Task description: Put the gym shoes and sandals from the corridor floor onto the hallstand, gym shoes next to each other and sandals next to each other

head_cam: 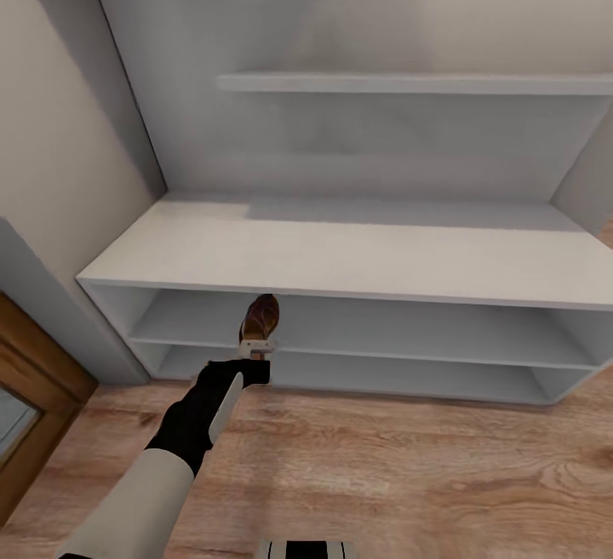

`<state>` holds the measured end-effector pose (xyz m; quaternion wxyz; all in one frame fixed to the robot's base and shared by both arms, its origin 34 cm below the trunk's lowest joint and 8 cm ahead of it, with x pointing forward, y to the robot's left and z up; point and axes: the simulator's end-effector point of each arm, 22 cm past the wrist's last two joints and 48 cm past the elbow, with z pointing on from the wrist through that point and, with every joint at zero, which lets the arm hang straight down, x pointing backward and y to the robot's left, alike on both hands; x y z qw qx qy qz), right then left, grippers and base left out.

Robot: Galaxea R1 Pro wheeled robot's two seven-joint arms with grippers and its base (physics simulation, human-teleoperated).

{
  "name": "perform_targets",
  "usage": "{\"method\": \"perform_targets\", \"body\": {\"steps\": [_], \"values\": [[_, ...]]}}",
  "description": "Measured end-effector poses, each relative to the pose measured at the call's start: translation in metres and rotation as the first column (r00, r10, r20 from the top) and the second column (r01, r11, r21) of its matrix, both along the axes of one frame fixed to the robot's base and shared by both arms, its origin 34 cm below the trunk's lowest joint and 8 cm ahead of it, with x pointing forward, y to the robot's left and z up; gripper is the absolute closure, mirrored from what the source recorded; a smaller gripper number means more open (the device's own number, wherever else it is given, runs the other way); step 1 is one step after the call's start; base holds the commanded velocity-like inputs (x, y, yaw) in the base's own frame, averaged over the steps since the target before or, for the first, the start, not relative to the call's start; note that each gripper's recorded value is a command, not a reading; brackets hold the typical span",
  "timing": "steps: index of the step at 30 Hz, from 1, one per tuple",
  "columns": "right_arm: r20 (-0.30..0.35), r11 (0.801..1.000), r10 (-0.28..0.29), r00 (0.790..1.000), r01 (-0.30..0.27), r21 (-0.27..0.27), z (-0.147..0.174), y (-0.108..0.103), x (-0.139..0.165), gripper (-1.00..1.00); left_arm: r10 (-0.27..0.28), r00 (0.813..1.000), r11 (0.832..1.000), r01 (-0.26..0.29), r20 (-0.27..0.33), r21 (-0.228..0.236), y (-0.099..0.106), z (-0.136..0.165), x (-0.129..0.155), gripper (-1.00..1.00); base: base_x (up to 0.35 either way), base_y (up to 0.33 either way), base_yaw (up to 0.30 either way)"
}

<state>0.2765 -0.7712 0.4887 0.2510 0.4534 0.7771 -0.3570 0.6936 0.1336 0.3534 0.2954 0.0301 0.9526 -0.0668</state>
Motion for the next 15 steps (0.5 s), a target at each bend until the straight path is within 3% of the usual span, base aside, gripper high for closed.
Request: {"method": "perform_targets", "body": {"steps": [5, 15], "values": [[-0.001, 1.0, 0.0, 1.0, 0.0, 0.0, -0.0002, 0.0, -0.0001, 1.0, 0.001, 1.0, 1.0, -0.001, 0.001, 0.002, 0.0008, -0.0002, 0.0003, 1.0, 0.217, -0.008, 0.0], [-0.002, 1.0, 0.0, 1.0, 0.0, 0.0, -0.0002, 0.0, -0.0001, 1.0, 0.002, 1.0, 1.0, -0.002, 0.001, 0.003, 0.0016, -0.0005, 0.0005, 1.0, 0.014, 0.0, 0.0]]}}
